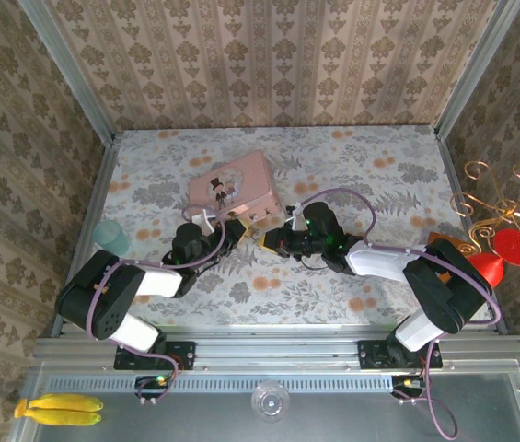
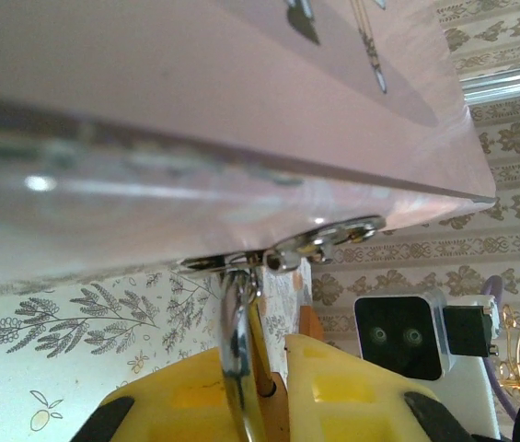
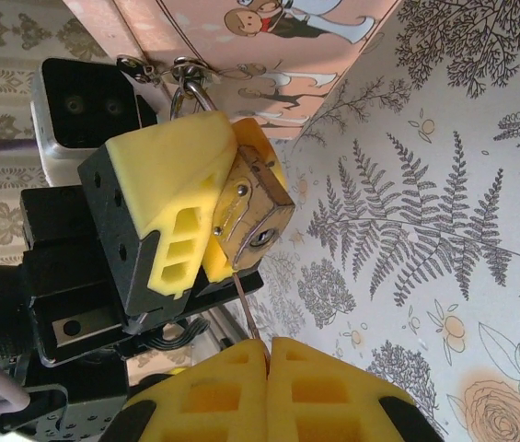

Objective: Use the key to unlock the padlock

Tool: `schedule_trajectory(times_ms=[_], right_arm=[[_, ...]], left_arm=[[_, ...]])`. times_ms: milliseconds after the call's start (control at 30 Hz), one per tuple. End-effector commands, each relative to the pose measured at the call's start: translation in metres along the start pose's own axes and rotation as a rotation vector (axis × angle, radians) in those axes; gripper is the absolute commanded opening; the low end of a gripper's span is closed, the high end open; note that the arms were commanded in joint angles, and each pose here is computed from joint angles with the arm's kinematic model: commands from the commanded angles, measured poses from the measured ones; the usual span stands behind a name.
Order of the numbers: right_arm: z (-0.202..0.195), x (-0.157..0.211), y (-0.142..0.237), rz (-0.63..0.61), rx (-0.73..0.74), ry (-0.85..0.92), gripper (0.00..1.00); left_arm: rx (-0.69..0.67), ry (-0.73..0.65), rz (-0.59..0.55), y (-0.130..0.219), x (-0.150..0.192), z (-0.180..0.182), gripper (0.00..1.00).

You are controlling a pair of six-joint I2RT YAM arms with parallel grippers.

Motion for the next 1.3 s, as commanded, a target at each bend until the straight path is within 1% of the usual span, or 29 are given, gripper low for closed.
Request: schedule_trajectory(times_ms=[0,233,800,1267], right_arm=[[0.003,-0.002,-0.001,0.003,-0.026,-0.003,0.0],[-0.007,-0.006,-0.001,-0.002,-0.005,-0.031,0.0],[-0.003,-0.011,-0.003,-0.008,-0.056,-0.061,0.0],[-0.008,-0.007,-0.002,-0.01,-0.048,-0.069,0.0]], left_arm=[[0.181,-0.027,0.003,0.003,-0.001,-0.042,0.06],[0.185,-0.028,0.008,0.003,0.001,-0.044,0.06],[0.187,-0.029,0.016,0.0,0.005,-0.045,0.06],[0.193,-0.027,0.007,0.0,0.005,-0.045,0.05]])
Point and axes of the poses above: each hand's point on the last joint's axis, 136 mm out from that joint toward the fingers, its own y axis back along the fingers, its own z axis along the line the jaws close on, x = y × z, the point moved 3 cm from there along y, back along the fingers, and after that the axes turned 10 degrees about y, right-handed, at the moved point
